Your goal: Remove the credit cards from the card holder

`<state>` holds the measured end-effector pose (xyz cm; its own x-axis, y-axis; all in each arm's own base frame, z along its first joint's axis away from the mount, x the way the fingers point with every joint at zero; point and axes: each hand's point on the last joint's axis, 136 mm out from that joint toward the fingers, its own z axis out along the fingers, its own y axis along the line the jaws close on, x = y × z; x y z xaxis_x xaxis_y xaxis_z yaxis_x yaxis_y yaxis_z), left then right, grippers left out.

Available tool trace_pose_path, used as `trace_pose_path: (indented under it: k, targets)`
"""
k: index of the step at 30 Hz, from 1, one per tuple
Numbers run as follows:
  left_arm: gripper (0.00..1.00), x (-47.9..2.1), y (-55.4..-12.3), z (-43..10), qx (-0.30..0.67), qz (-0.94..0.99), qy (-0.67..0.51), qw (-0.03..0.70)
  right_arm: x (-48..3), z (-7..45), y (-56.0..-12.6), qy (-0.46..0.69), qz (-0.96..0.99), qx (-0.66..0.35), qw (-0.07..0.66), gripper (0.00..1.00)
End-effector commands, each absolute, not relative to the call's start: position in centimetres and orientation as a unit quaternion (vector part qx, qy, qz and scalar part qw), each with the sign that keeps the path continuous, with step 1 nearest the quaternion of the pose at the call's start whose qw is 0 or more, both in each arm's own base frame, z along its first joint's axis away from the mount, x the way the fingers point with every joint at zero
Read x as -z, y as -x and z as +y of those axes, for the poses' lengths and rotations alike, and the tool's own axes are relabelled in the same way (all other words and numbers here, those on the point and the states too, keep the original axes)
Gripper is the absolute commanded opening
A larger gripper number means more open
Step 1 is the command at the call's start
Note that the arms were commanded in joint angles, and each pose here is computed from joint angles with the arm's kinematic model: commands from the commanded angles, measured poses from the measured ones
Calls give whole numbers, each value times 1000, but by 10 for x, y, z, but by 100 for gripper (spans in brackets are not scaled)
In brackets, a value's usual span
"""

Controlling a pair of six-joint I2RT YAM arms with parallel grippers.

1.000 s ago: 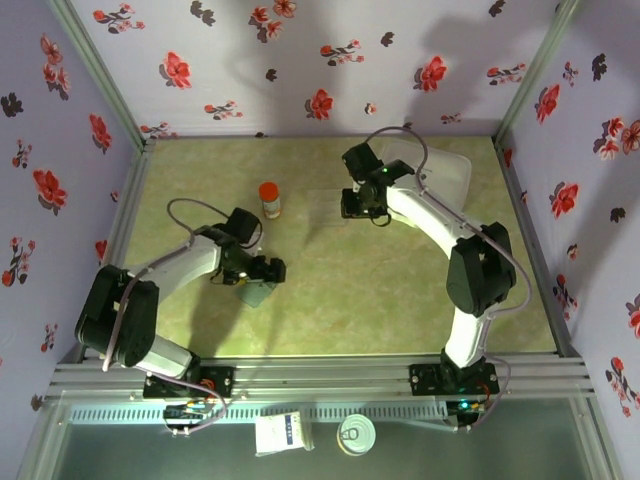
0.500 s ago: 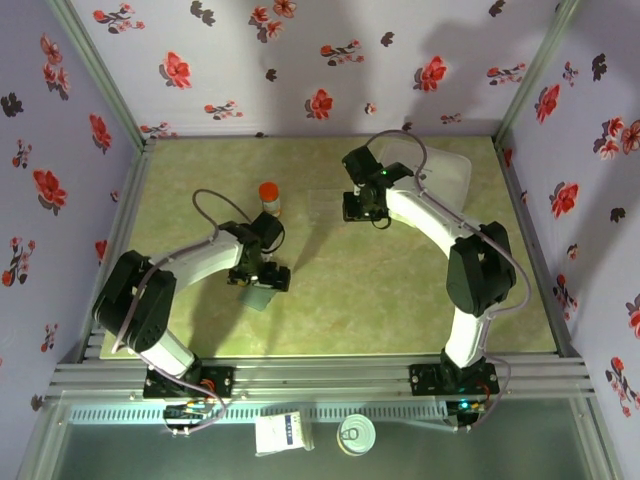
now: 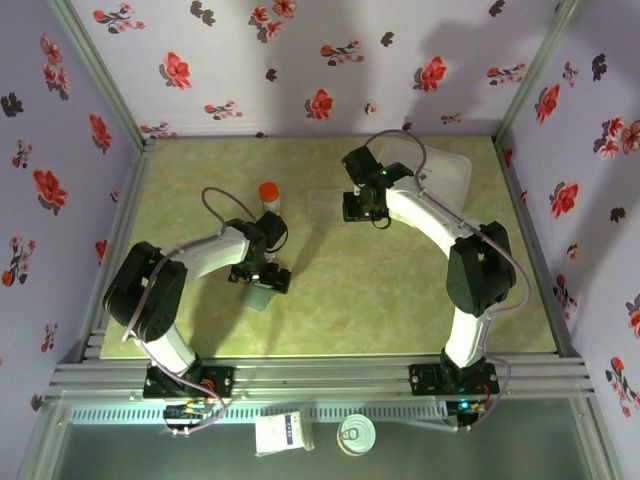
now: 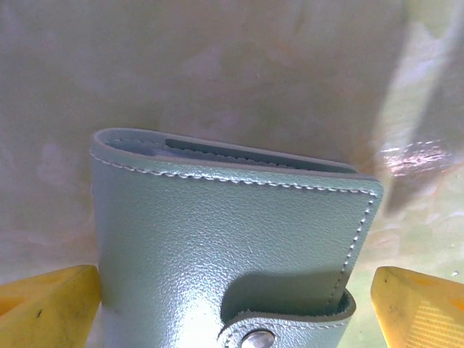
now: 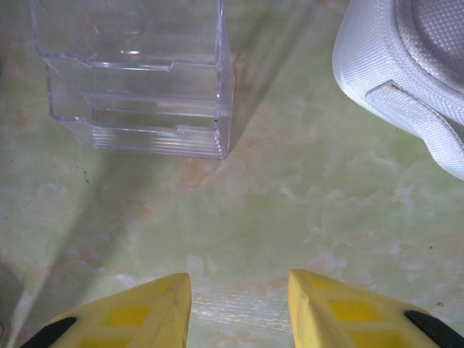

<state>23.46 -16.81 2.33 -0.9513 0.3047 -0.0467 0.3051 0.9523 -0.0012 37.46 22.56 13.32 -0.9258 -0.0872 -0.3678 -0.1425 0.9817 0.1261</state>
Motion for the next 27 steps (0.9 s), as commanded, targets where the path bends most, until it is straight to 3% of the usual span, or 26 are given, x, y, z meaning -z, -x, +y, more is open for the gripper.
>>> trace_pose_path:
  k: [1, 15, 20, 27]
  targets:
    - [95, -16, -227, -167, 12, 985, -174, 2, -127, 220, -369, 65, 981, -57, 174, 41]
    - [96, -8, -226, -160, -4, 982, -187, -25, -127, 218, -367, 67, 981, -53, 173, 41]
    - [86, -12, -228, -165, 7, 984, -179, -15, -125, 218, -366, 70, 981, -52, 171, 41]
    - [83, -32, -242, -189, 48, 987, -152, 18, -127, 216, -365, 68, 980, -55, 180, 41]
